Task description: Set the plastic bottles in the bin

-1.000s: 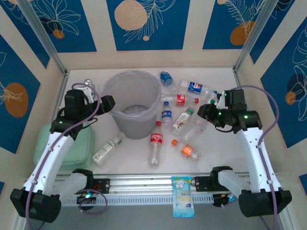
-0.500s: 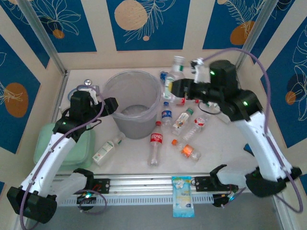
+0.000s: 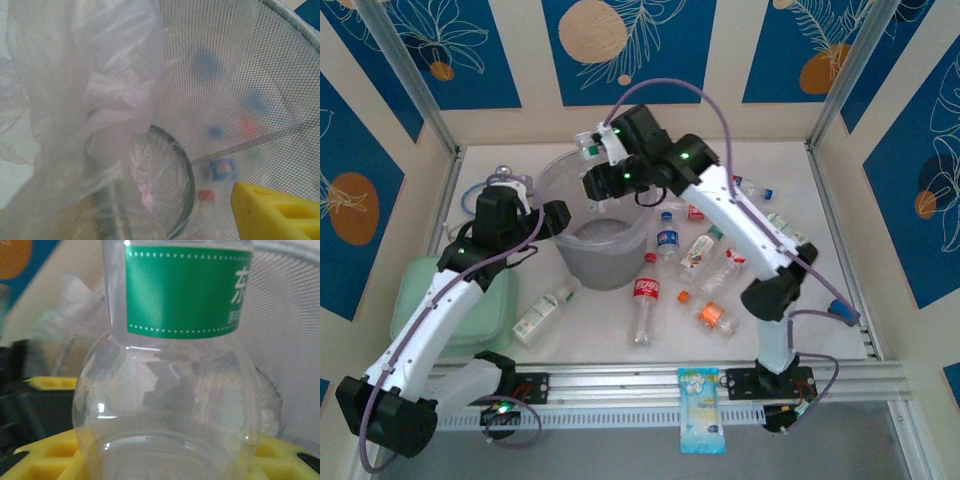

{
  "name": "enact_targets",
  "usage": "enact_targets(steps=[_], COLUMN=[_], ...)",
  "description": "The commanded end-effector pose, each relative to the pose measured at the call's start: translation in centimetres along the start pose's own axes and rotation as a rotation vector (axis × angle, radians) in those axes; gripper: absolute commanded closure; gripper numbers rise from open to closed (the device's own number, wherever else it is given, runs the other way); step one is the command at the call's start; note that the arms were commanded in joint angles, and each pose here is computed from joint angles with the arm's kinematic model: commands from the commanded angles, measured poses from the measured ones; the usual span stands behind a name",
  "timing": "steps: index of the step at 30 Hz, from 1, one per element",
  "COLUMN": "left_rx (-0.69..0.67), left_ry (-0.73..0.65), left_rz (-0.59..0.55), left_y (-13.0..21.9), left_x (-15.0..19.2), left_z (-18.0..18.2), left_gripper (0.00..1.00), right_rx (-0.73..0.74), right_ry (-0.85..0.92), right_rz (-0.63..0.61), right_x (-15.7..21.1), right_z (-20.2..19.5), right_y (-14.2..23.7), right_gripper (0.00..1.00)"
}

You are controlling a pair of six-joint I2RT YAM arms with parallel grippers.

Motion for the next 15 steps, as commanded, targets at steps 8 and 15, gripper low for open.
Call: enact_targets(steps=[8,15], left_rx=[-0.016,-0.018], left_ry=[-0.060,-0.063], left_rz=[0.000,-0.019], left_y=[-0.1,0.1], left_x=[-0.4,-0.8], left_z=[-0.6,-0.7], left_gripper=[0.30,0.30], right_rx=[0.023,0.004], right_ry=[0.014,-0.014], right_rz=[0.332,0.417], right_x=[7.0,9.8], right_z=[-1.3,-2.0], right_y=[-8.1,-11.8], right_gripper=[0.87,0.69])
Point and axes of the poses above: each hand's point on the last joint's axis, 136 mm out from that joint toward the fingers, its own y axis back along the fingers, its own z axis along the line the jaws close on, x = y × z, the point moved 1 cm from there along y, back along the fingers, and after that the axes turned 14 degrees about y, right-handed, at the moved point
